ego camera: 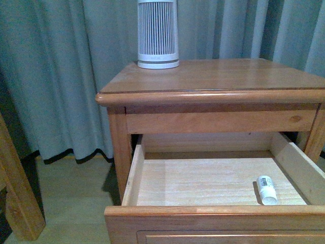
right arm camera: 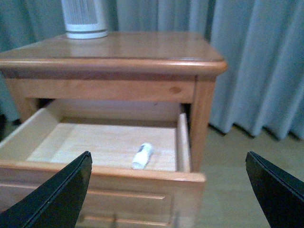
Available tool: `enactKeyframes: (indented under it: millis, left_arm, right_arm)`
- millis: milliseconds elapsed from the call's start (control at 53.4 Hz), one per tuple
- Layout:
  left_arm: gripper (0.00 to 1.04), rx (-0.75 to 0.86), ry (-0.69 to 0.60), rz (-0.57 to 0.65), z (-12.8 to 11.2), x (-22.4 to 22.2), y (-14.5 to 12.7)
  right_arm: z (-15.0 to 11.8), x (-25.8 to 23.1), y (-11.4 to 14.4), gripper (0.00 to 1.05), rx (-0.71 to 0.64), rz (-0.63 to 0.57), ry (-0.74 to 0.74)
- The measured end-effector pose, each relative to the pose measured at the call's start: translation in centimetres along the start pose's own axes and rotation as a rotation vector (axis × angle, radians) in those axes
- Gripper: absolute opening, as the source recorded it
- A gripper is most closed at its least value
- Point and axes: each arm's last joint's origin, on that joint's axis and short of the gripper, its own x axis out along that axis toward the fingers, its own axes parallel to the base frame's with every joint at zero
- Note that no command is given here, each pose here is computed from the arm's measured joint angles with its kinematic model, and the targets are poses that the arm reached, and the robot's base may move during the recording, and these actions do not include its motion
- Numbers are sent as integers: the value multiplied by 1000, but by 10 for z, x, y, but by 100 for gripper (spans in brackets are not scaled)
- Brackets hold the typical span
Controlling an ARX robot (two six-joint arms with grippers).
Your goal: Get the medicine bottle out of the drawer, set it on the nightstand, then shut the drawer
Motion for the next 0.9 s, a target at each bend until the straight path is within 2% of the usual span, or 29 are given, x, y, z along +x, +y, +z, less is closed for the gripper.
enactKeyframes:
  millis: [56,112,187,243,393,468,580,711,898]
  left_arm:
    - [4,0,0,-1,0,0,0]
    - [4,0,0,-1,0,0,0]
    - [4,0,0,-1,0,0,0]
    - [4,0,0,0,0,0,0]
    - [4,0,0,0,0,0,0]
    - [14,0,0,0,0,0,0]
    - [32,0,0,0,0,0,0]
    - [53,0,0,0,0,0,0]
    - [83,0,0,-1,0,0,0]
  right_arm:
    - [11,7,-5,98,168,37,126]
    - [40,23,-11,98,235,11,119]
    - [86,54,-14,98,221,23,65]
    - [108,84,-15,98,180,25,90]
    - [120,152,-9,98,109,50,200]
    - [116,183,-3,98,82,51,258]
    - [93,225,7,98,49,31,370]
    - [49,262,24,98,14,16,520]
    - [-8,287,49,98,-47,5,663]
